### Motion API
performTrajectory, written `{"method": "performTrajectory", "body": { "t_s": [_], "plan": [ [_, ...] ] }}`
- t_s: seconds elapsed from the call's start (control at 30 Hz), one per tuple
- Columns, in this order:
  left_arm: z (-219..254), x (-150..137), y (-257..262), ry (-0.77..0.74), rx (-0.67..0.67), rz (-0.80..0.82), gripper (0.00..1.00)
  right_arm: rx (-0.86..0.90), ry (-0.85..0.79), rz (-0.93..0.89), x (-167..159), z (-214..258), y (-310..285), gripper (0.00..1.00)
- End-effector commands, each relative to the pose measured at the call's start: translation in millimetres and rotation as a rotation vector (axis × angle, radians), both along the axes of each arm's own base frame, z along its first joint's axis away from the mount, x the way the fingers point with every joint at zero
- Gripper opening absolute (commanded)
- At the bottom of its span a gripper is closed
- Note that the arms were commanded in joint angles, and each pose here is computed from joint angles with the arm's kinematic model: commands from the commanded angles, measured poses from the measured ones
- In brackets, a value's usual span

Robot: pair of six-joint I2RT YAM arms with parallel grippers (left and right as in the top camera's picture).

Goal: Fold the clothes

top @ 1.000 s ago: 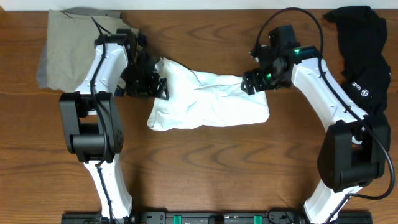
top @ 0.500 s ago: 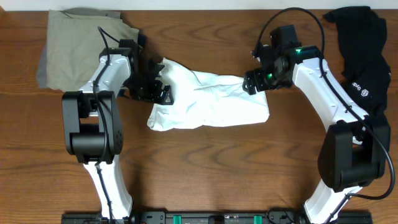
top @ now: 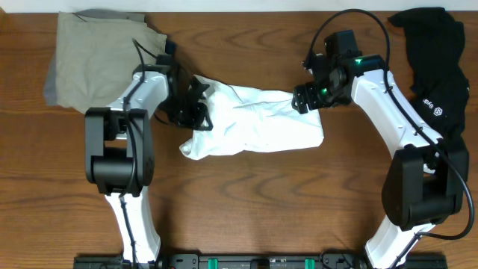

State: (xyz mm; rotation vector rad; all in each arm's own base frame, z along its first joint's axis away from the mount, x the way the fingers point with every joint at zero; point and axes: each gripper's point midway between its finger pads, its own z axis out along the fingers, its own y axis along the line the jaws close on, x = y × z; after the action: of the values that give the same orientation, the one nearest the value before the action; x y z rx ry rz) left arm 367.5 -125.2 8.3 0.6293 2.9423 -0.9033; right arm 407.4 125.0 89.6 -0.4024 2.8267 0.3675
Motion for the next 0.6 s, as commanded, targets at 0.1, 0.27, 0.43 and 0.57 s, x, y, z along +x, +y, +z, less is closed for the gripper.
{"method": "performTrajectory", "body": {
  "t_s": [0.1, 0.27, 0.43, 0.57],
  "plan": [
    [-5, -7, 2, 0.092, 0.005, 0.085, 0.06, 0.013, -0.027, -0.028, 5, 13, -2, 0.56],
    [11, -12, 17, 0.137, 0.010, 0.154, 0.06, 0.040, -0.009, -0.056, 5, -2, 2, 0.01],
    [39, -14, 28, 0.112, 0.006, 0.185, 0.06, 0.104, -0.002, -0.063, 4, -18, 10, 0.01],
    [61, -10, 32, 0.054, 0.000, 0.198, 0.06, 0.182, -0.010, -0.036, 2, -27, 24, 0.01]
  ]
}}
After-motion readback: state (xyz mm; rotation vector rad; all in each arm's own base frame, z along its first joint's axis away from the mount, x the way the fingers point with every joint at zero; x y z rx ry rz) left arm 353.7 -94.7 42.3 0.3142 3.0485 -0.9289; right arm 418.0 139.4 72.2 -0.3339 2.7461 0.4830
